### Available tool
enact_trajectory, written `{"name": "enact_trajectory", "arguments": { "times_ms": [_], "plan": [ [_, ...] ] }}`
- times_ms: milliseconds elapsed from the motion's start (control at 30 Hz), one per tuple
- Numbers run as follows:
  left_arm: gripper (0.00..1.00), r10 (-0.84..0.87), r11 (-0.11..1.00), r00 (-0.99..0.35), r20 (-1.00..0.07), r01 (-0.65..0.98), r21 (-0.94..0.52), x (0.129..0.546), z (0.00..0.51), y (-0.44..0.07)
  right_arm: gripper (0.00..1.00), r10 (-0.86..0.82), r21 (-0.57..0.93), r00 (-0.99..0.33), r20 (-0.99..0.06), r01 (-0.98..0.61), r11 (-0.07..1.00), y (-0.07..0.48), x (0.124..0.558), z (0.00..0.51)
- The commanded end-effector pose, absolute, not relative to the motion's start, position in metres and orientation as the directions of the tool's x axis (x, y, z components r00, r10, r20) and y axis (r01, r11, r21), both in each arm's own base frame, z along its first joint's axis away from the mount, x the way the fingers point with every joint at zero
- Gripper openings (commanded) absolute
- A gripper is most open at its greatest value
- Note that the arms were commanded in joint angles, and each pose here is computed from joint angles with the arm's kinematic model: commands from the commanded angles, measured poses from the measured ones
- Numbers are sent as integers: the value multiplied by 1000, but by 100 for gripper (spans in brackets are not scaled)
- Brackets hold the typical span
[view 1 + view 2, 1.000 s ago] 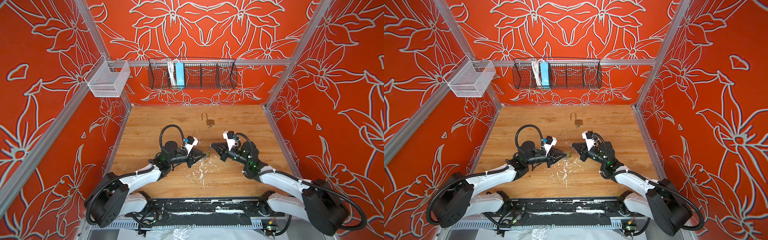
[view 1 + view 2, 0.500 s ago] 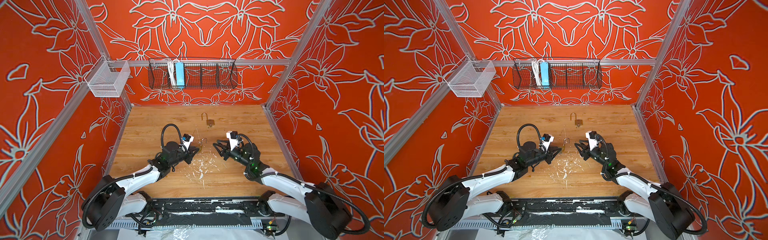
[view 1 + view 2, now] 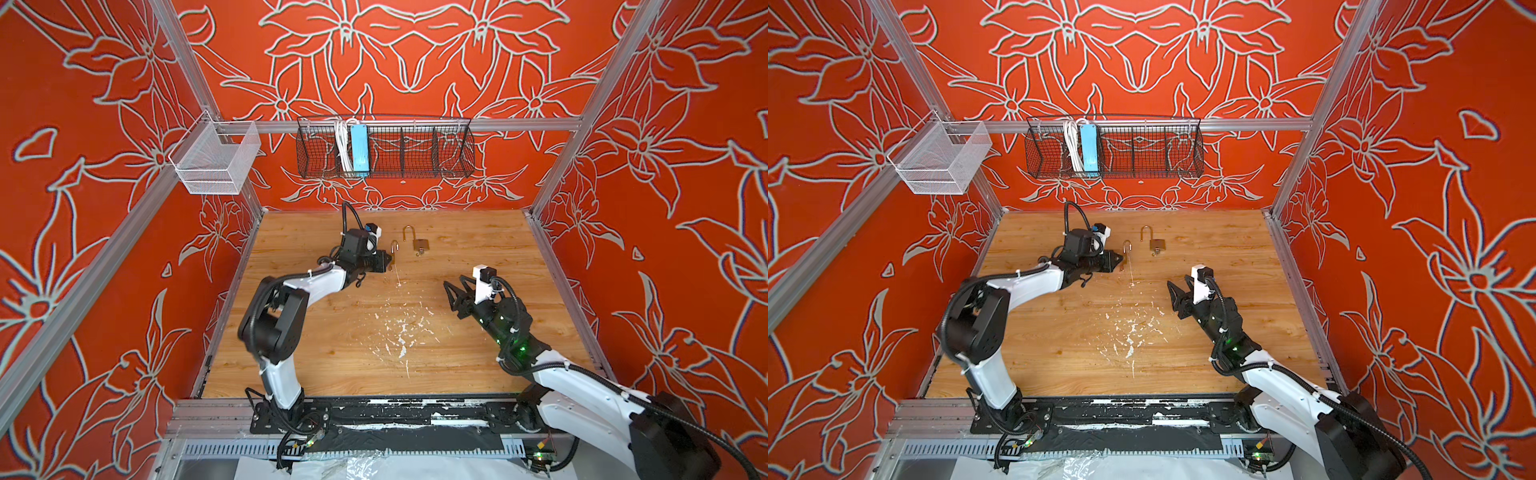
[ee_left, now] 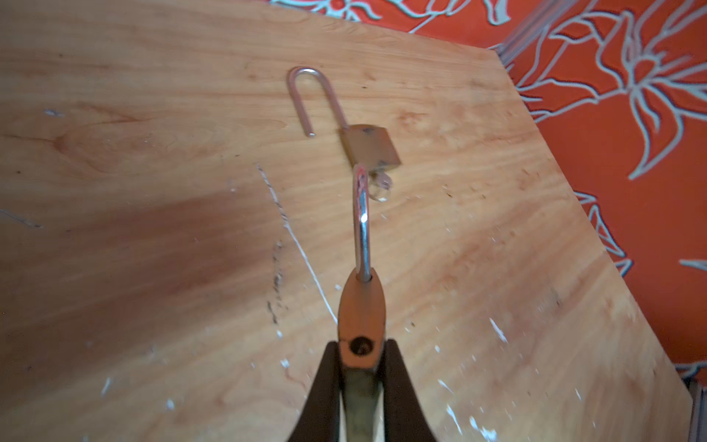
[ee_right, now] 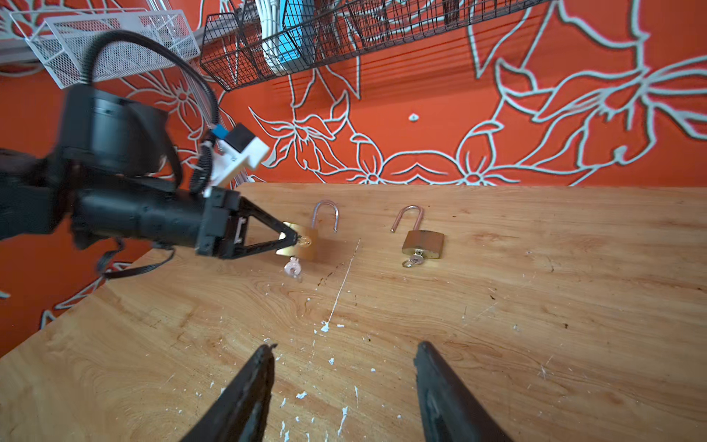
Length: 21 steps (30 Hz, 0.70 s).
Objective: Unlock with the key
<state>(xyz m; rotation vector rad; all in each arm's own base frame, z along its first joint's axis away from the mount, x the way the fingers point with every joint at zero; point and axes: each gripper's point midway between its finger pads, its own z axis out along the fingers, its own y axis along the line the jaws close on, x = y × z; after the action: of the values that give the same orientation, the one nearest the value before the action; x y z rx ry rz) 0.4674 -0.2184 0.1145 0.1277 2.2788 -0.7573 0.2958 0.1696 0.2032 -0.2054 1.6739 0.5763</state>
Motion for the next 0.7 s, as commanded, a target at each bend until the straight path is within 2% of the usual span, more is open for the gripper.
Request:
{"name": "enact_trajectory", "arguments": {
  "times_ms": [0, 167, 367, 433, 567, 667],
  "plan": [
    [0, -204, 765, -791, -577, 240, -598, 489, 105, -215, 61, 176, 242, -188, -966, -428, 871, 166, 298, 202],
    [0, -284, 712, -838, -466, 141, -688, 520, 74, -199, 61, 167, 236, -192, -967, -428, 873, 167, 300, 200],
    [2, -352, 704, -855, -382, 27, -709, 527, 50, -173, 62, 166, 242, -204, -965, -440, 865, 172, 302, 198],
    [8, -353, 709, -859, -370, 12, -705, 527, 44, -168, 62, 165, 242, -206, -964, -442, 864, 172, 302, 198],
    [31, -349, 728, -861, -369, -1, -686, 527, 38, -160, 62, 164, 242, -207, -965, -443, 863, 172, 302, 198],
    [39, -345, 752, -856, -385, -7, -659, 527, 38, -154, 62, 163, 241, -206, -965, -446, 862, 172, 301, 198]
  ]
}}
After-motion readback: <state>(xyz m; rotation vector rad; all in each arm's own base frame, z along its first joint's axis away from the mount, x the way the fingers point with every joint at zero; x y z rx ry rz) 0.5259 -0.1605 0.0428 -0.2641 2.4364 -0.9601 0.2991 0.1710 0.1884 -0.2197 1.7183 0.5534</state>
